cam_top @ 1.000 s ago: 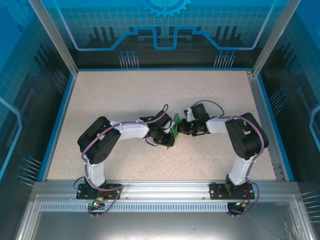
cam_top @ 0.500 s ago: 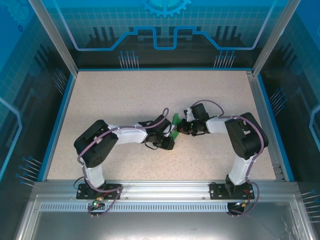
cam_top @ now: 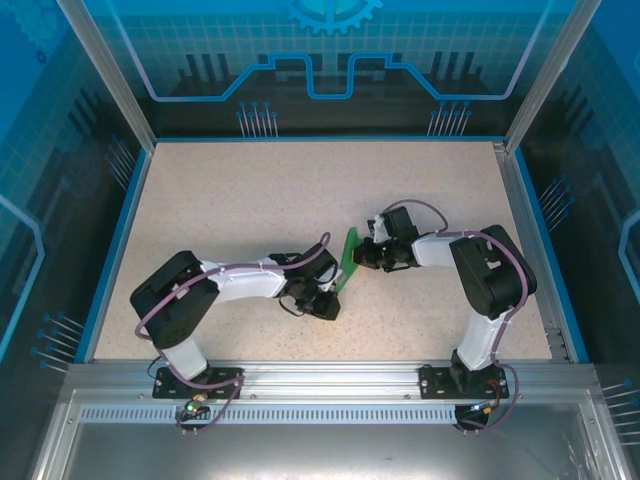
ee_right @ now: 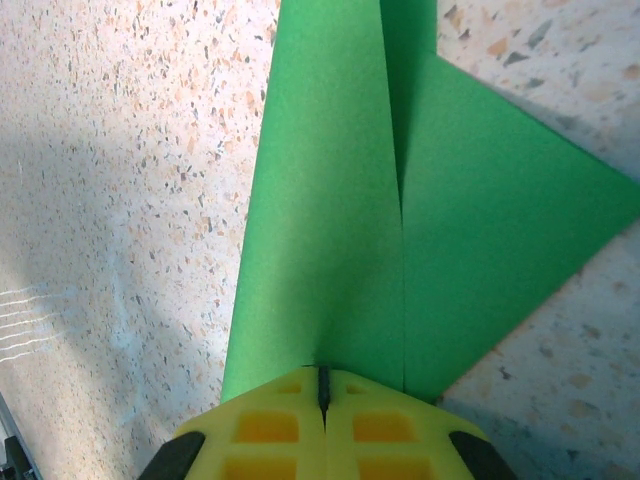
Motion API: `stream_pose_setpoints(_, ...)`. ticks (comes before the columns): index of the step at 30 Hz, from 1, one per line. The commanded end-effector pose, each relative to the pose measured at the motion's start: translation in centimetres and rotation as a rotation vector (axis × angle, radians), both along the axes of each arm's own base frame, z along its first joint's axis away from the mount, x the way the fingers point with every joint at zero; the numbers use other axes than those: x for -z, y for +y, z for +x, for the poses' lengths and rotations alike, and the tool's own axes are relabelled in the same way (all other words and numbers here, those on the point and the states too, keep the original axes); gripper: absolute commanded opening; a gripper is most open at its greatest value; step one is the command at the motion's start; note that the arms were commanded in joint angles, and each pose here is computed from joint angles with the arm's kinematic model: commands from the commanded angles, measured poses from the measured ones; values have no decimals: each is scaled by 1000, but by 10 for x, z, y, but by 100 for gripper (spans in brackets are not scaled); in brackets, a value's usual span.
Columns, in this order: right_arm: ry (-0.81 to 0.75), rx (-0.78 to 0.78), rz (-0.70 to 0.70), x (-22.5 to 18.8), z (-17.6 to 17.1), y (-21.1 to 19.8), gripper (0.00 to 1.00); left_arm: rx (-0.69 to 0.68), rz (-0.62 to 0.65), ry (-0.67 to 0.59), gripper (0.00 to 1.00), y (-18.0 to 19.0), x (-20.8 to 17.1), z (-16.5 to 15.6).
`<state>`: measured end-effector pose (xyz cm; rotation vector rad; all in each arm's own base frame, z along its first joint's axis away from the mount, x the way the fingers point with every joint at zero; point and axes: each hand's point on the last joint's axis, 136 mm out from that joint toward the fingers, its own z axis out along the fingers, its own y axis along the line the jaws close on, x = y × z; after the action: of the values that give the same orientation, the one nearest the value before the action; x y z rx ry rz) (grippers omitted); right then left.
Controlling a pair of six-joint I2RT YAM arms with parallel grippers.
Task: Fold a paper plane with a square sheet of paper (pick it up from the middle)
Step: Fold the wing for the fifth time at the center of the table.
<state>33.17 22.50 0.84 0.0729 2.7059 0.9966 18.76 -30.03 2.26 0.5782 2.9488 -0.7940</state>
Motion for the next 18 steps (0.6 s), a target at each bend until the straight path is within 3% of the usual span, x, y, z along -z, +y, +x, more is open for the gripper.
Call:
stream_pose_setpoints(1, 170, 66, -237, 64, -39, -48, 0, -34, -59, -25, 18, -8, -28, 14)
stream_pose_setpoints(11, 162, 54, -202, 62, -42, -40, 0, -205, -92, -170, 16, -9, -26, 98)
stream_pose_setpoints(18, 154, 48, -189, 57, -40, -36, 0, -191, -88, -130, 15, -15, -5, 101)
